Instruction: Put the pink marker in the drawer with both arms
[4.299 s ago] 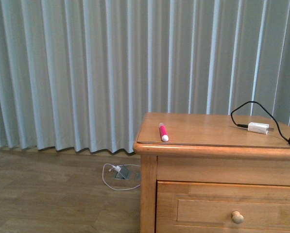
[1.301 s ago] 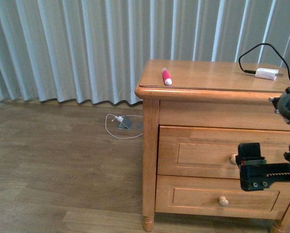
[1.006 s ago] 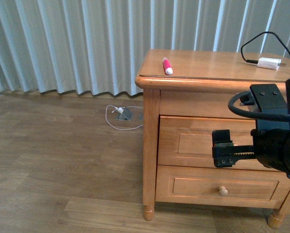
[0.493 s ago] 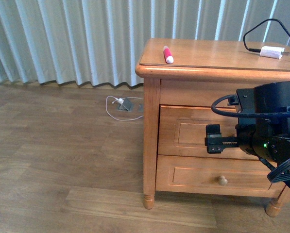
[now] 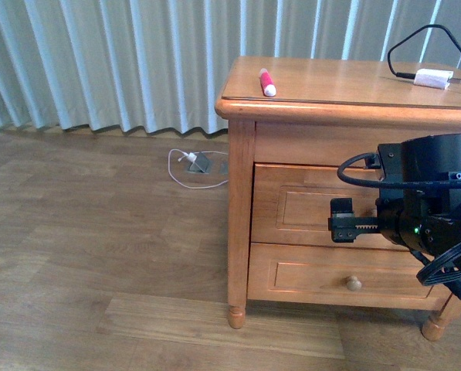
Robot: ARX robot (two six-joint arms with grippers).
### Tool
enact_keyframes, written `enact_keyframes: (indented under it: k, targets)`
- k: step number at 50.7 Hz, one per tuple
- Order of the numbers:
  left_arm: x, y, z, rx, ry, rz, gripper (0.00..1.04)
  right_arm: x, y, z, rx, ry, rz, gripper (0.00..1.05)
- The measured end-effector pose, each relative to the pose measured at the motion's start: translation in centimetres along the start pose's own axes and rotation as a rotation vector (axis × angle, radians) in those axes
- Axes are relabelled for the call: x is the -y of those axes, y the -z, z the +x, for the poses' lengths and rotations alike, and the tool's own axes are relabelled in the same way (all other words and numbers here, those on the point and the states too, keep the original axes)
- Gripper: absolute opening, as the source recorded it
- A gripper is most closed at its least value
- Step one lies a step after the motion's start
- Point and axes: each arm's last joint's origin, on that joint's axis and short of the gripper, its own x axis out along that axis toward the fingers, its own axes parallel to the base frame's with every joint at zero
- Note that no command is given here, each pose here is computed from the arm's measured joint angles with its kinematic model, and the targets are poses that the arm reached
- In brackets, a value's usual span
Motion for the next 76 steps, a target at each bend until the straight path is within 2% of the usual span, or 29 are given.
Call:
enact_keyframes:
  k: [15, 38, 41, 58, 76]
  targets:
    - [0.0, 0.0, 0.0, 0.0, 0.0, 0.0, 0.99, 0.3, 0.4, 0.5, -0.012, 0.011, 0.003, 0.95]
    - [0.0, 0.0, 0.0, 0.0, 0.0, 0.0, 0.99, 0.4, 0.3, 0.5, 0.008, 0.023, 0.002, 0.29]
    - [0.0, 0.0, 0.0, 0.0, 0.0, 0.0, 0.99, 0.4, 0.3, 0.5, 0.005, 0.021, 0.008, 0.24]
    - [0.0, 0.0, 0.0, 0.0, 0.0, 0.0, 0.99, 0.8, 0.8, -2.5, -0.092, -0.051, 0.15, 0.23]
    - [0.0, 0.0, 0.0, 0.0, 0.0, 0.0, 0.99, 2.1, 5.1, -12.6, -0.227, -0.162, 0.209, 0.23]
